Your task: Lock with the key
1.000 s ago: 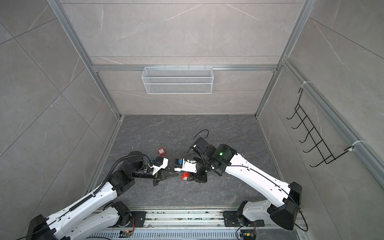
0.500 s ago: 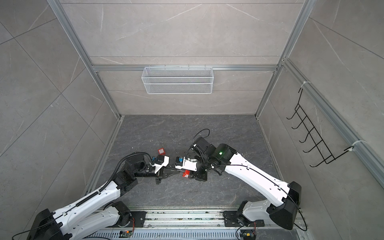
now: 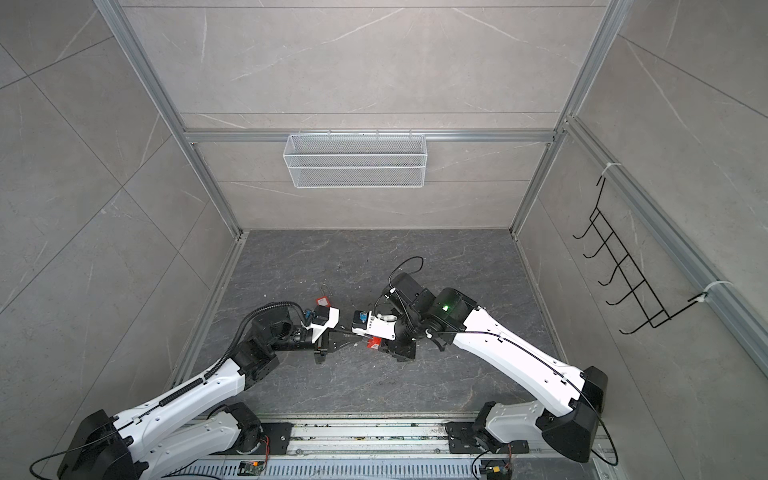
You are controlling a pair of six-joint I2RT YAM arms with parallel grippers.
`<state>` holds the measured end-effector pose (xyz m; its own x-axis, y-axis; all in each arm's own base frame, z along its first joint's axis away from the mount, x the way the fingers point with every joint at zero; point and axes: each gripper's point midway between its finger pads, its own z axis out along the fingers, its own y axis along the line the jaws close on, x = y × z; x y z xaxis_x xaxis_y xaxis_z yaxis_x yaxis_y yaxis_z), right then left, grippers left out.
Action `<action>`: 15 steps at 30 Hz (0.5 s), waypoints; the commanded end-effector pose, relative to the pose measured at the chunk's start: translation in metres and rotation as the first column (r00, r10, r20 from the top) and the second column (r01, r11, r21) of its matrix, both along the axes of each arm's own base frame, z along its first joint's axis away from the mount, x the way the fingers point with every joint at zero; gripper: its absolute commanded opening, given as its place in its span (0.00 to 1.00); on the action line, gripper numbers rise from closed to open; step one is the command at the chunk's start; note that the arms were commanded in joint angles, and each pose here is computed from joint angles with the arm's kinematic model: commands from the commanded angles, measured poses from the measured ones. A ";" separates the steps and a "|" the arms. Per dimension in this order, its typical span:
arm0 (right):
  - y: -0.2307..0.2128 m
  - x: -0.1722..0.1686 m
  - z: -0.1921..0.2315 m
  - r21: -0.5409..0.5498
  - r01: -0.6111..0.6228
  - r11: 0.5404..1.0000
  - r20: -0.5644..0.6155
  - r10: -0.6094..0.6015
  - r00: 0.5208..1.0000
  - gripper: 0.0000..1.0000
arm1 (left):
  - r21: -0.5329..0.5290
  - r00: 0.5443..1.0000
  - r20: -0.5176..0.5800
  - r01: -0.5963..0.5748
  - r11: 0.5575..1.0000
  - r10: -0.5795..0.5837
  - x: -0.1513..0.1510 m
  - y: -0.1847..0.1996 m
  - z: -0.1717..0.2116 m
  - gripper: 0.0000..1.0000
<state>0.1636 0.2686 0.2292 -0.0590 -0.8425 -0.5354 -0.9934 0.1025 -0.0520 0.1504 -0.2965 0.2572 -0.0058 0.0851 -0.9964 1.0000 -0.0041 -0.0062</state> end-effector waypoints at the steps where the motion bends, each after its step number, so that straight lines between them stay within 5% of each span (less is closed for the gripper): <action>1: 0.020 0.010 0.038 0.145 -0.036 0.989 0.118 0.019 0.993 0.28 | -0.049 0.998 0.009 0.061 0.997 -0.061 -0.007 -0.005 0.026 0.00; 6: 0.004 0.010 0.044 0.157 0.000 0.988 0.114 -0.019 0.993 0.44 | -0.062 0.998 0.015 0.056 0.997 -0.055 -0.006 -0.002 0.034 0.00; 15: -0.034 -0.007 0.039 0.076 0.062 0.995 -0.019 -0.061 0.998 0.52 | -0.078 0.998 0.024 0.057 0.995 -0.055 -0.004 0.000 0.043 0.00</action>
<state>0.1721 0.2480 0.2675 -0.0760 -0.7740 -0.6286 -0.9817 0.1684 -0.0886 0.1524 -0.2972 0.2651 -0.0501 0.0796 -0.9956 0.9985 -0.0158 -0.0515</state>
